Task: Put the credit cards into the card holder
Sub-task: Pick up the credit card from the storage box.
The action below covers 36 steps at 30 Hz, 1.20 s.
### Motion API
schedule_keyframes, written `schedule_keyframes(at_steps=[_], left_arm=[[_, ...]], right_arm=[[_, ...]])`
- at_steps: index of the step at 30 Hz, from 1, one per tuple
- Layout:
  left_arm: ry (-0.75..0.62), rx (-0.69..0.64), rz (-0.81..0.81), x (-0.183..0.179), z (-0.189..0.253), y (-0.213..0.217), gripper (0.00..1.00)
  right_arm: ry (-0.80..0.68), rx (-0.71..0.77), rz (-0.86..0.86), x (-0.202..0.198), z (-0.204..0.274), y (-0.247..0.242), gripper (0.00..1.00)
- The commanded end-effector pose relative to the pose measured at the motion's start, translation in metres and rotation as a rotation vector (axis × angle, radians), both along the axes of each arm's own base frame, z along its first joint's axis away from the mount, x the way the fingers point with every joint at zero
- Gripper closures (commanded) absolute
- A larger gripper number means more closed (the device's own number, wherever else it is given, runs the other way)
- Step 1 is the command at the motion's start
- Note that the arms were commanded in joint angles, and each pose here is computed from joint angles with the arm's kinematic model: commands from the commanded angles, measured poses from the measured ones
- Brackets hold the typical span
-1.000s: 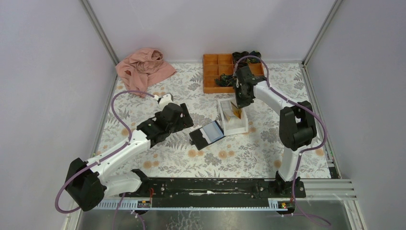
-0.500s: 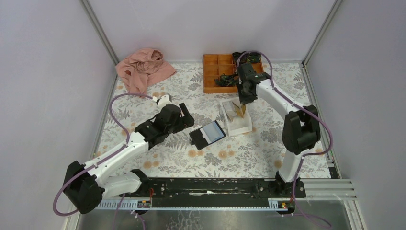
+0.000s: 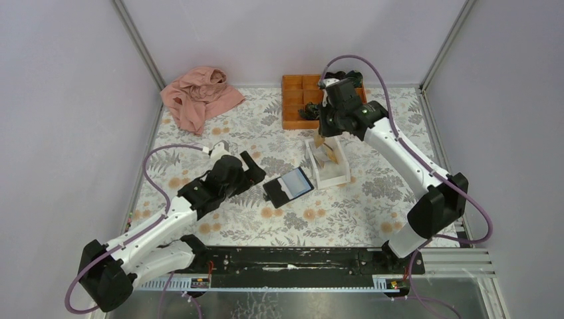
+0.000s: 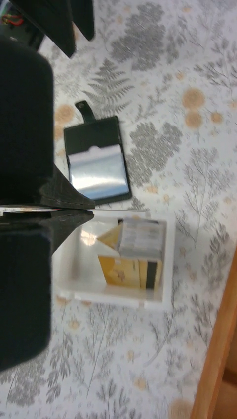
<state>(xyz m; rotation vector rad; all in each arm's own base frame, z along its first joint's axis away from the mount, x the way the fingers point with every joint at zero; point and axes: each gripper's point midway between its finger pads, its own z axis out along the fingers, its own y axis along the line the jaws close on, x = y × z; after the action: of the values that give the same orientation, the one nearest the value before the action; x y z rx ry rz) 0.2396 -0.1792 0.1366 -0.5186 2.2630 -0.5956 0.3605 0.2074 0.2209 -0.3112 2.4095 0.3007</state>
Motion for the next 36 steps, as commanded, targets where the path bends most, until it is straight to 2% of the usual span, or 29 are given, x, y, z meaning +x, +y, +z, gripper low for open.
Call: schedule_keyframes(at_steps=[1,5,9,15,20,26,30,34,36], left_arm=[[-0.006,-0.101,0.013,0.000,0.004,-0.011,0.00],[0.012,-0.188,0.022,-0.002,0.000,-0.021,0.00],[0.007,-0.360,0.017,-0.003,-0.001,-0.039,0.02],[-0.073,-0.621,-0.028,-0.002,0.018,-0.062,0.19],[-0.125,-0.682,-0.102,-0.001,0.031,-0.075,0.34],[-0.184,-0.770,-0.130,-0.003,0.042,-0.077,0.37],[-0.212,-0.821,-0.122,-0.005,0.047,-0.072,0.38],[-0.237,-0.860,-0.120,-0.007,0.054,-0.070,0.50],[-0.237,-0.867,-0.129,-0.008,0.056,-0.071,0.51]], right_arm=[[0.019,0.119,0.067,-0.022,-0.002,0.040,1.00],[0.043,0.176,0.100,-0.033,-0.022,0.063,1.00],[0.047,0.302,0.112,-0.042,-0.024,0.081,1.00],[0.040,0.533,0.097,-0.058,-0.010,0.097,1.00],[0.058,0.690,0.083,-0.069,0.012,0.106,1.00],[0.117,0.801,0.048,-0.082,0.022,0.108,1.00],[0.129,0.821,0.040,-0.088,0.021,0.105,1.00],[0.136,0.843,0.028,-0.091,0.021,0.103,1.00],[0.141,0.872,0.024,-0.093,0.022,0.104,1.00]])
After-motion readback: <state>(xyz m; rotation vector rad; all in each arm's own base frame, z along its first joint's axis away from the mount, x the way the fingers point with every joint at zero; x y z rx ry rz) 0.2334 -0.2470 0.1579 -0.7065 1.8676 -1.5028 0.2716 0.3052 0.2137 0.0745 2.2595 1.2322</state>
